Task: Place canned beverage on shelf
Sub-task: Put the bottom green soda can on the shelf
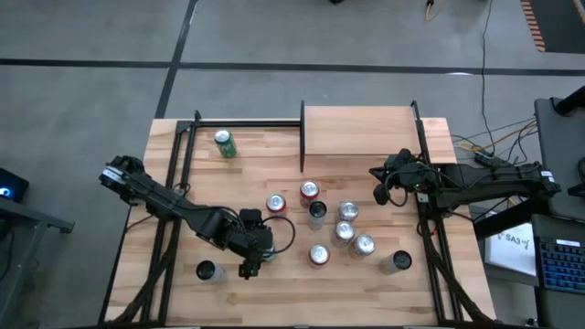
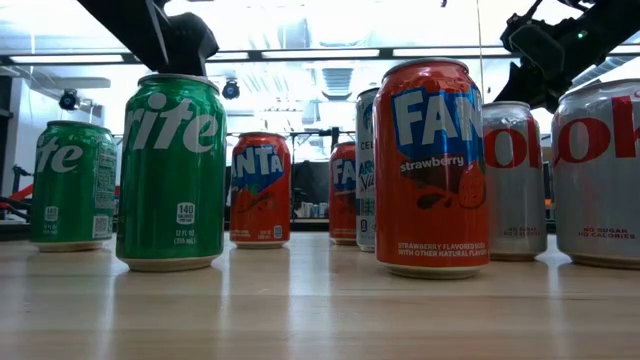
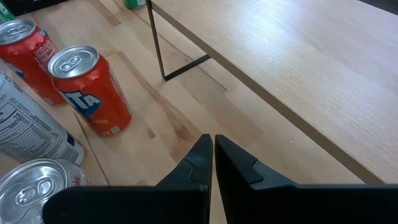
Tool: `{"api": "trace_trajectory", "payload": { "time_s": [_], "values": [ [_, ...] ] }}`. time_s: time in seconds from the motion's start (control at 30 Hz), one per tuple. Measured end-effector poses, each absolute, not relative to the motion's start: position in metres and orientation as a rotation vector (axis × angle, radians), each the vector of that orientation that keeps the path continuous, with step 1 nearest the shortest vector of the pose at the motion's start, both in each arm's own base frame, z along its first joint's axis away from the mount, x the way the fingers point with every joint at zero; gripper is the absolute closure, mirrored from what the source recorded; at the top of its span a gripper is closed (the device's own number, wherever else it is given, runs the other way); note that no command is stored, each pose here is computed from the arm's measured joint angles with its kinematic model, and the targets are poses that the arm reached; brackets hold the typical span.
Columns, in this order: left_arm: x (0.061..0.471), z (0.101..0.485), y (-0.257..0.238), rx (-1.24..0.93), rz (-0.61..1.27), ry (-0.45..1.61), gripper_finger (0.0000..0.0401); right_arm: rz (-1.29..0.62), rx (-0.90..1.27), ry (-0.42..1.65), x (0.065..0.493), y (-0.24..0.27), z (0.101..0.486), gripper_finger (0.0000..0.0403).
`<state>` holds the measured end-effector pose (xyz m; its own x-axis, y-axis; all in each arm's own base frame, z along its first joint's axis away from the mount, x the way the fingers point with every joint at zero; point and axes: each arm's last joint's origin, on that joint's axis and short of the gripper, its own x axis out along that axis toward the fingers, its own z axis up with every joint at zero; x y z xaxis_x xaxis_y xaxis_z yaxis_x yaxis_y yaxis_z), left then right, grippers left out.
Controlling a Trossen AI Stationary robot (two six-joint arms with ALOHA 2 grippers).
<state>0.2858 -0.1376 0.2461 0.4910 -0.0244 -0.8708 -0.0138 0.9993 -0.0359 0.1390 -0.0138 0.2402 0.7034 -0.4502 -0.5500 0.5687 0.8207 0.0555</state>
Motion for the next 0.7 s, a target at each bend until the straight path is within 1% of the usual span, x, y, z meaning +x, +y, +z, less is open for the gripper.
{"api": "trace_trajectory", "payload": {
  "time_s": [0.5,0.6,0.7],
  "values": [
    [0.284,0.218,-0.138,-0.097,-0.033,1.015,0.0052,-0.573,0.229,0.548,0.139,-0.014,0.240,0.0394],
    [0.284,0.215,-0.137,-0.099,-0.033,1.013,0.0060,-0.573,0.229,0.548,0.139,-0.014,0.240,0.0394],
    [0.284,0.215,-0.137,-0.096,-0.034,1.012,0.0080,-0.573,0.229,0.548,0.139,-0.014,0.240,0.0394]
  ]
}}
